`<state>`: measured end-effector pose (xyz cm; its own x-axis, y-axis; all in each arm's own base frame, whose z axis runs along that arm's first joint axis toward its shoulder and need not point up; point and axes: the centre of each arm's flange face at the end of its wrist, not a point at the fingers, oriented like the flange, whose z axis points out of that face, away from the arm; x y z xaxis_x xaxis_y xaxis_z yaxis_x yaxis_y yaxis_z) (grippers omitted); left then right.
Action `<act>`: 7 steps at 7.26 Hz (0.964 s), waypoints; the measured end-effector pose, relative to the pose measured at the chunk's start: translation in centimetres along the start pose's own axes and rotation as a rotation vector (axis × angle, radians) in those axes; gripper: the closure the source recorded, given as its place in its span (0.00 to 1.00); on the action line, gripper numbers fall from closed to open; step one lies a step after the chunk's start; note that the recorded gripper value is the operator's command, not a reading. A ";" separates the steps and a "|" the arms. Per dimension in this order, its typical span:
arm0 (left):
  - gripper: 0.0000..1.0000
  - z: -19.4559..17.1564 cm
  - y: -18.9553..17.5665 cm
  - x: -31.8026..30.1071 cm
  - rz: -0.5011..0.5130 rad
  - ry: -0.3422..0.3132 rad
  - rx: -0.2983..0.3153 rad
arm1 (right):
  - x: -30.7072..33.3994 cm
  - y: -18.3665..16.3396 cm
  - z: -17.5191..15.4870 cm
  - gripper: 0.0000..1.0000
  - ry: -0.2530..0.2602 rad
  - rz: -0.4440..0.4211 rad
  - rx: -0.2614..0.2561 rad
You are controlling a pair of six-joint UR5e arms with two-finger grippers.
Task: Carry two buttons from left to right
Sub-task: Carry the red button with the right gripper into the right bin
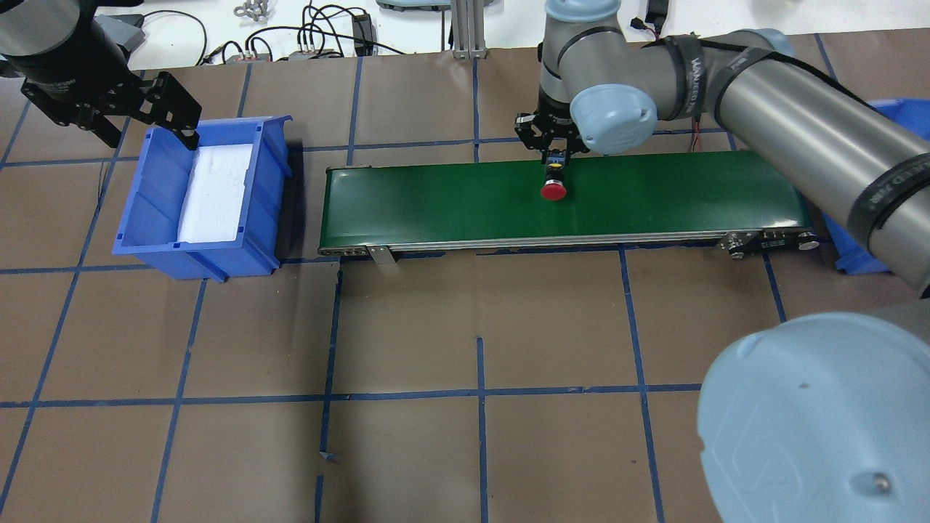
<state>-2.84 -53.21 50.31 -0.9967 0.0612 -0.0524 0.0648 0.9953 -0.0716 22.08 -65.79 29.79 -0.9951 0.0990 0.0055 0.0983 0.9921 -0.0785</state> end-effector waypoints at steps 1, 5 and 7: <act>0.00 0.1 0.1 0.0 -0.006 -0.004 -0.004 | 4.2 -1.7 -1.9 0.95 0.003 -0.084 0.013; 0.00 0.3 0.0 0.0 -0.030 -0.011 -0.015 | 24.1 -4.7 -8.7 0.95 0.013 -0.270 -0.052; 0.00 -0.1 0.4 0.3 -0.027 -0.009 -0.022 | 31.7 -4.4 -10.7 0.94 -0.010 -0.266 -0.123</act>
<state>-3.09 -52.74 50.39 -0.9977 0.0332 -0.0596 0.0363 0.9980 -0.0512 -9.78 -66.21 40.95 -0.9861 -0.1660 0.0000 -0.1658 0.9851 0.0462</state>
